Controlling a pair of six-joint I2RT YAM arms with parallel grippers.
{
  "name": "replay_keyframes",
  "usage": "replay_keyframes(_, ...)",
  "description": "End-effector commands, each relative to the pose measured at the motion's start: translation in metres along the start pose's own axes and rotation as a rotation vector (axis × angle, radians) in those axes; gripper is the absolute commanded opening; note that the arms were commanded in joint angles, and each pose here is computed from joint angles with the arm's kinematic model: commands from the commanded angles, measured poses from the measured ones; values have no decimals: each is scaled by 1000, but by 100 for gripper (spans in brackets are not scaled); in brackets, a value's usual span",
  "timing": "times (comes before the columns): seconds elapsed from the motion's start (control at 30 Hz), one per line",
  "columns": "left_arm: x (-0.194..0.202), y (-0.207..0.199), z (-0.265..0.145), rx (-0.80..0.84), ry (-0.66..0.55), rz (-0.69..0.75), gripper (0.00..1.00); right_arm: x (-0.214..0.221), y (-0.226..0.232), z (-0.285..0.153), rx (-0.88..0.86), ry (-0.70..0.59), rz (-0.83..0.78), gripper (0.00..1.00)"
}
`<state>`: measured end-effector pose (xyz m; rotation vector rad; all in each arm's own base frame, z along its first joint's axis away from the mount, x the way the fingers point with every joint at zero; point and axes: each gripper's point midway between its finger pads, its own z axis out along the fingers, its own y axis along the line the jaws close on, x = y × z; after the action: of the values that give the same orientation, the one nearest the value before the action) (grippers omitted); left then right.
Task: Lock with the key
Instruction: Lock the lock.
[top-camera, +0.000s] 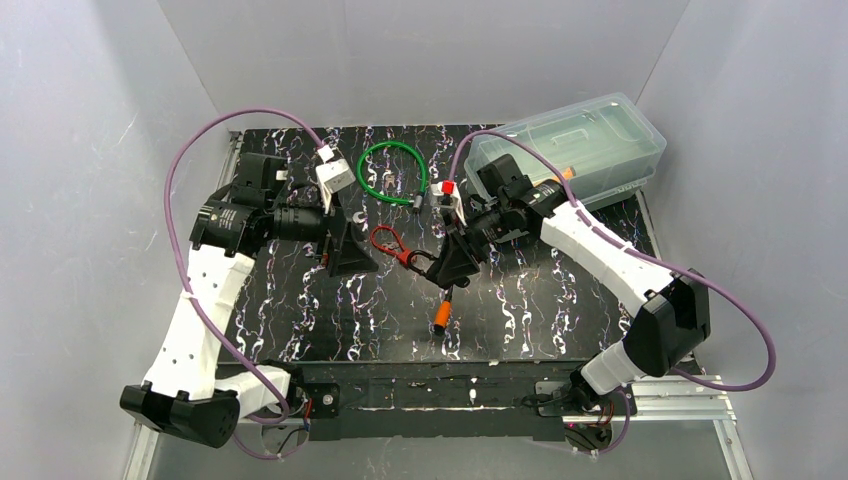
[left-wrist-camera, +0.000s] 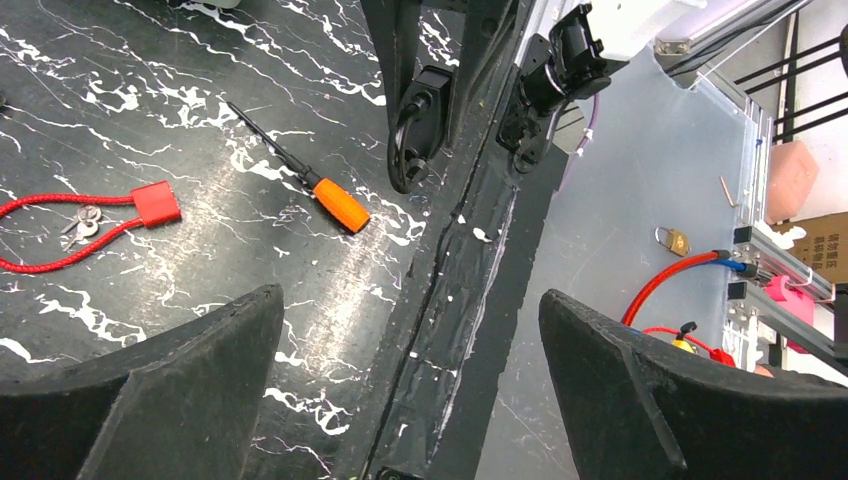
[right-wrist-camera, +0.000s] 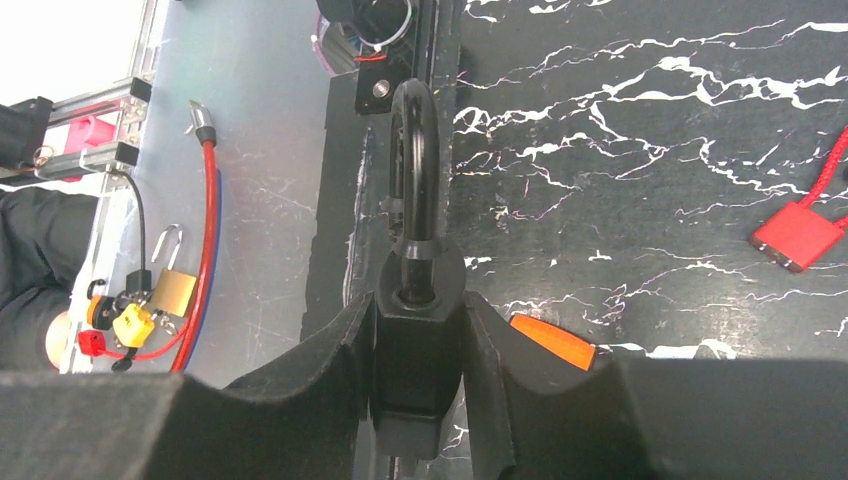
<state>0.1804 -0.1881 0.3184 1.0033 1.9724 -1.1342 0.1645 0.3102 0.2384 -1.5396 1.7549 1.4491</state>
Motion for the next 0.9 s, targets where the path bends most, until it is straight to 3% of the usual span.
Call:
replay_keyframes(0.0, -2, -21, -8, 55, -15, 32, 98, -28, 25, -10, -65, -81, -100, 1)
replay_keyframes(0.37, 5, -10, 15, 98, 19, 70, 83, -39, 27, -16, -41, -82, -184, 1)
replay_keyframes(0.57, 9, -8, 33, 111, -6, 147, 82, -19, 19, -15, -11, -10, -211, 1)
replay_keyframes(0.73, 31, -3, 52, 171, -7, 94, 79, -3, 1, -9, 13, 36, -218, 1)
replay_keyframes(0.87, 35, 2, 52, 107, -18, 145, 79, -2, -4, -5, 2, 49, -186, 1)
